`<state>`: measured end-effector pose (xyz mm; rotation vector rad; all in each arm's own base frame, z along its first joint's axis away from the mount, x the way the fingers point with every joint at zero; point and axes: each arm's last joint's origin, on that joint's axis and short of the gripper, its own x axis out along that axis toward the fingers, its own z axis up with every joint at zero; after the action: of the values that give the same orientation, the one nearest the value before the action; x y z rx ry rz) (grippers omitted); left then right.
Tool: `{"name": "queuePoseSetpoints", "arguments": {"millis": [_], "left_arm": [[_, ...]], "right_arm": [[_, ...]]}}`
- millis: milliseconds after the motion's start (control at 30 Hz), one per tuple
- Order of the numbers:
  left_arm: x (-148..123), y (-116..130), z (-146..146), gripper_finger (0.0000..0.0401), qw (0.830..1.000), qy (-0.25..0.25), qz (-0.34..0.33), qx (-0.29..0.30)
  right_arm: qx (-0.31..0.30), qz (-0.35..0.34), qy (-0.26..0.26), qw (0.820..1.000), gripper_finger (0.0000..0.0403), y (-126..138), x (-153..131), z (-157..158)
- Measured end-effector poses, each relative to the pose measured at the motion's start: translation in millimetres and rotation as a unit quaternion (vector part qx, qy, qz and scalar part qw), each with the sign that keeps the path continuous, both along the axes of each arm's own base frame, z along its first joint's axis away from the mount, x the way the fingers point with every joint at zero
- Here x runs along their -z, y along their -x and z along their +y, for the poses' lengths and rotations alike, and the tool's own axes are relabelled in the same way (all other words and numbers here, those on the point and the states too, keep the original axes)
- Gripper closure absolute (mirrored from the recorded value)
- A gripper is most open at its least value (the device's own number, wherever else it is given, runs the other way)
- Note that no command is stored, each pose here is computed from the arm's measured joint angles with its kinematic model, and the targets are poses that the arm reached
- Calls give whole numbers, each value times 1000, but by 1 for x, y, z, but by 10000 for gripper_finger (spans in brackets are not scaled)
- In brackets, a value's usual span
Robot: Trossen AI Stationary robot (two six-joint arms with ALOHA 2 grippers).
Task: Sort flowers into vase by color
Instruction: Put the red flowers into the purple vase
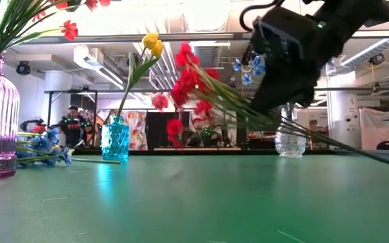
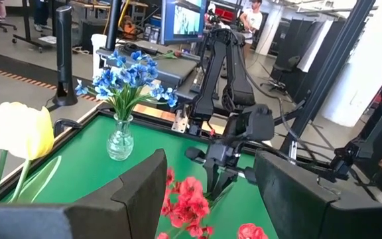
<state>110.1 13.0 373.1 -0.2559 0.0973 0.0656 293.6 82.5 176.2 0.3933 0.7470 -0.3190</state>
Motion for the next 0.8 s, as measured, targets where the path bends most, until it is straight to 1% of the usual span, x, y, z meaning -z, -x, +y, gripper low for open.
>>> {"name": "queuePoseSetpoints", "arguments": {"millis": [100, 200, 300, 367, 533, 667, 800], "left_arm": [[0, -1, 0, 187, 1000, 0, 3, 0], [0, -1, 0, 187, 1000, -5, 3, 1], [0, -1, 0, 187, 1000, -12, 2, 1], [-1, -2, 0, 187, 1000, -15, -3, 2], [0, -4, 1, 187, 1000, -26, 2, 3], [1, -6, 1, 187, 1000, -26, 6, 3], [1, -7, 1, 187, 999, -33, 8, 4]], "right_arm": [[-5, -33, 26, 999, 385, -5, -5, -1], [-22, -81, 47, 995, 385, -13, -13, -5], [-31, -143, 68, 987, 385, -23, -25, -12], [-32, -187, 85, 978, 385, -28, -34, -19], [-31, -292, 137, 946, 385, -39, -58, -37], [-68, -364, 137, 919, 385, -42, -73, -49], [-118, -442, 120, 881, 385, -42, -87, -51]]}}
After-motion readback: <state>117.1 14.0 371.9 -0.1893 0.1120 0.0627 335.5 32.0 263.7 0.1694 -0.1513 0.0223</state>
